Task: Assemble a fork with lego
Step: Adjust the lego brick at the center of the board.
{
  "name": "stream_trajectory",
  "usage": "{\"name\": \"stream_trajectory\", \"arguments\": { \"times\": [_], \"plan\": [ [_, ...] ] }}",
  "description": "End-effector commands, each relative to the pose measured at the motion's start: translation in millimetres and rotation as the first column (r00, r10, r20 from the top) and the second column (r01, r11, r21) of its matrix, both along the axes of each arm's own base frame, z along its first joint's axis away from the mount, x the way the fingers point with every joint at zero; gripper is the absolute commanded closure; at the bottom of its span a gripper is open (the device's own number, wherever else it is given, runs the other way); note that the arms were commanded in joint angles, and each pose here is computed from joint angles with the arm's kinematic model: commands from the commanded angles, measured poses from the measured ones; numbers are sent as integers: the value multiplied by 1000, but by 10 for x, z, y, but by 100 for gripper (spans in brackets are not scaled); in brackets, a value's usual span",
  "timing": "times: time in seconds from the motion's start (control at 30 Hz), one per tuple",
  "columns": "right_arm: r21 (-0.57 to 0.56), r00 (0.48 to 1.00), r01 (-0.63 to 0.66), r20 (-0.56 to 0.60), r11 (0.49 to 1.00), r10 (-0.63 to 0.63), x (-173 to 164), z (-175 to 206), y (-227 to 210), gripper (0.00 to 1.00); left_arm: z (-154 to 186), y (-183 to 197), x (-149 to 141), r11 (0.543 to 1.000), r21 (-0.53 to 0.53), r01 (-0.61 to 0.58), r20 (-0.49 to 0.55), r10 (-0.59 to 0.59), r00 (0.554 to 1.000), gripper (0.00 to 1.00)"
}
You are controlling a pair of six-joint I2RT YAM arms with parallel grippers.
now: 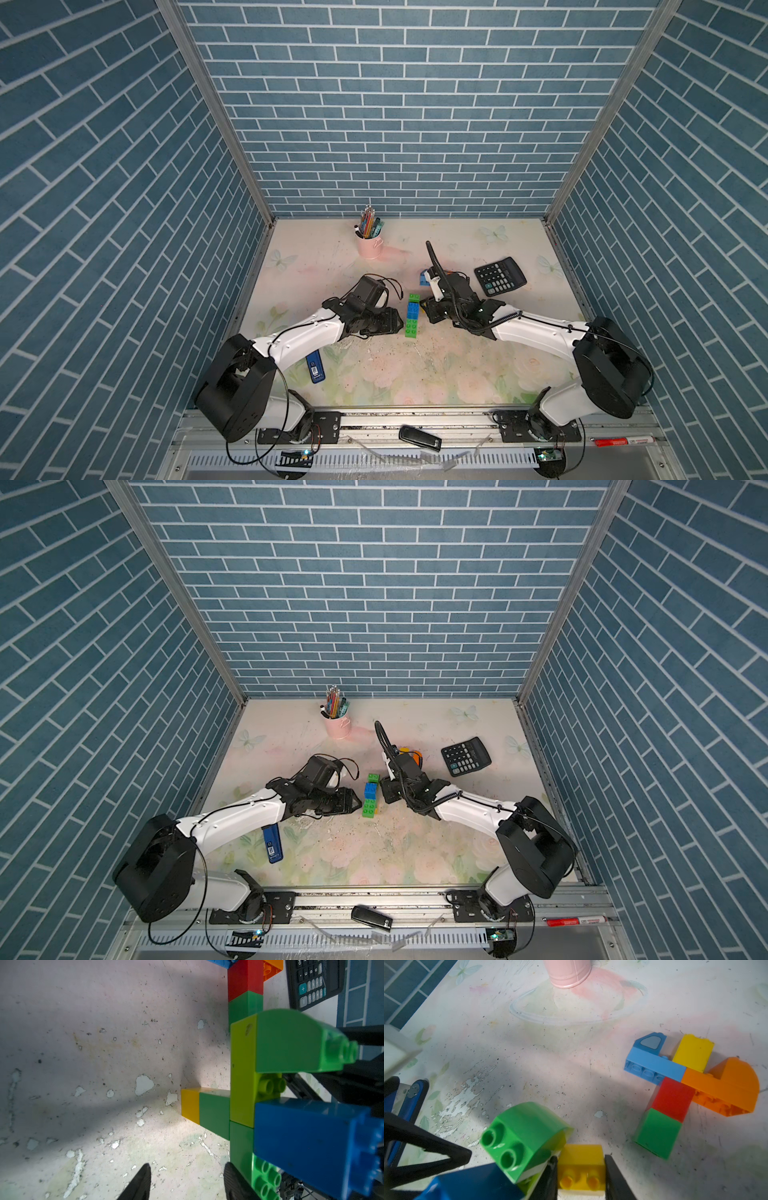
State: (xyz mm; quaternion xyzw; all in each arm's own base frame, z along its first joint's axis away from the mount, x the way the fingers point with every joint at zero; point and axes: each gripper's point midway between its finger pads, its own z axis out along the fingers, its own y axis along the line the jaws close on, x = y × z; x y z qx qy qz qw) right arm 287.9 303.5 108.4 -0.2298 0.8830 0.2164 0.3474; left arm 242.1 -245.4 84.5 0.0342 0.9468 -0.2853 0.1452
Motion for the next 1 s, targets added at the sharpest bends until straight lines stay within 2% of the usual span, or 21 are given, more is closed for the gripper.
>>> {"name": "stream_trajectory", "arguments": {
  "times": [0.0, 0.17, 0.43, 0.97],
  "plan": [
    [4, 995, -85, 46, 996, 85, 49, 109, 97, 100, 7, -9, -27, 1000, -4, -20, 14, 20, 1000, 42],
    [10, 989, -146, 40, 989, 145, 52, 108, 120, 100, -17, -63, -47, 1000, -14, -25, 10, 25, 1000, 41],
    [30, 976, -216, 35, 976, 215, 93, 154, 185, 100, -13, -136, -50, 999, -25, -31, 17, 31, 999, 35],
    [48, 941, -338, 14, 940, 338, 88, 148, 338, 100, -50, -239, -31, 999, -32, -37, 16, 37, 999, 35]
  ]
}}
